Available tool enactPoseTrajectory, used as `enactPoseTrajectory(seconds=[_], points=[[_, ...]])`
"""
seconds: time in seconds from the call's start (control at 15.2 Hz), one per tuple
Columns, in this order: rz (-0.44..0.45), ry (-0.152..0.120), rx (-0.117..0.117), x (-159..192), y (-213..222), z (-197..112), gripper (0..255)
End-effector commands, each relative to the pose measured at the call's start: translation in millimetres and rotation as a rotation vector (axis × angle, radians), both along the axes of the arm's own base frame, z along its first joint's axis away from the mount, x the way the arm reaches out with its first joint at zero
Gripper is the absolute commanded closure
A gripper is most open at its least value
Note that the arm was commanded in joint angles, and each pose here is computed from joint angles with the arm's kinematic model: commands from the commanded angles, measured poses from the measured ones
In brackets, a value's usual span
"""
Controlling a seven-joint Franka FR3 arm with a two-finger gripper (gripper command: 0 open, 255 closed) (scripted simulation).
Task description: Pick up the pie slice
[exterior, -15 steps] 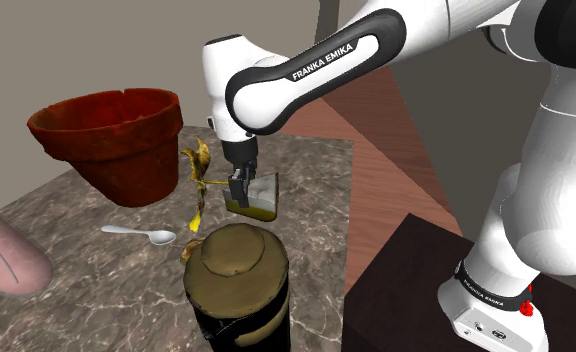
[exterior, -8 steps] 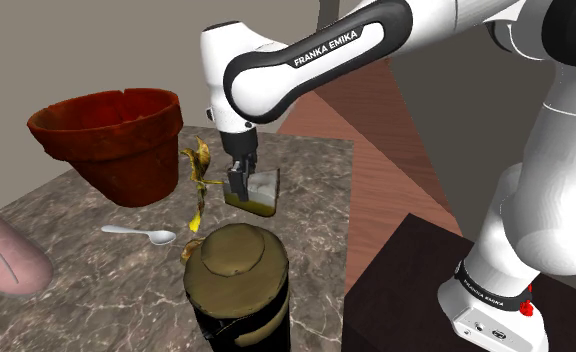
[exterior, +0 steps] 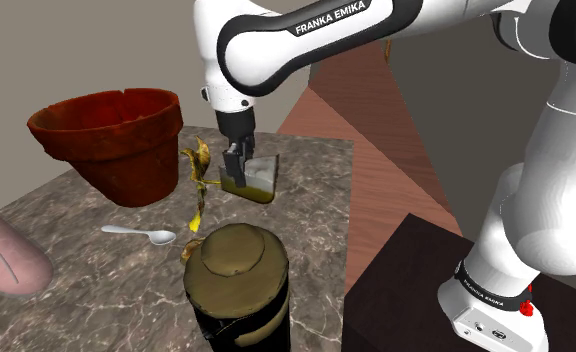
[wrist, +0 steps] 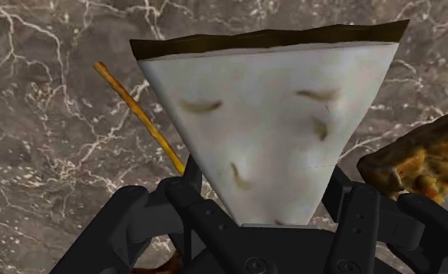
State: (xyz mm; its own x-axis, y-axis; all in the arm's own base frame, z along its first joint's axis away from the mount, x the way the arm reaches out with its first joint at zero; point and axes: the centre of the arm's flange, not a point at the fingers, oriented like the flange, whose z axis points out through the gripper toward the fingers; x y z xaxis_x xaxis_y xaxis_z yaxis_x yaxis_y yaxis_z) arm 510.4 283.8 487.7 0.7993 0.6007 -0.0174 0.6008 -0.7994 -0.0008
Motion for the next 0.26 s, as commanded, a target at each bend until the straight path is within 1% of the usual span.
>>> enactPoseTrajectory(seconds=[0.0, 0.07, 0.2], points=[[0.0, 0.0, 0.0, 0.1, -0.4, 11.1, 255], [0.0, 0.0, 0.0, 0.1, -0.4, 16.3, 255], [0.0, 0.0, 0.0, 0.1, -0.4, 17.1, 255]])
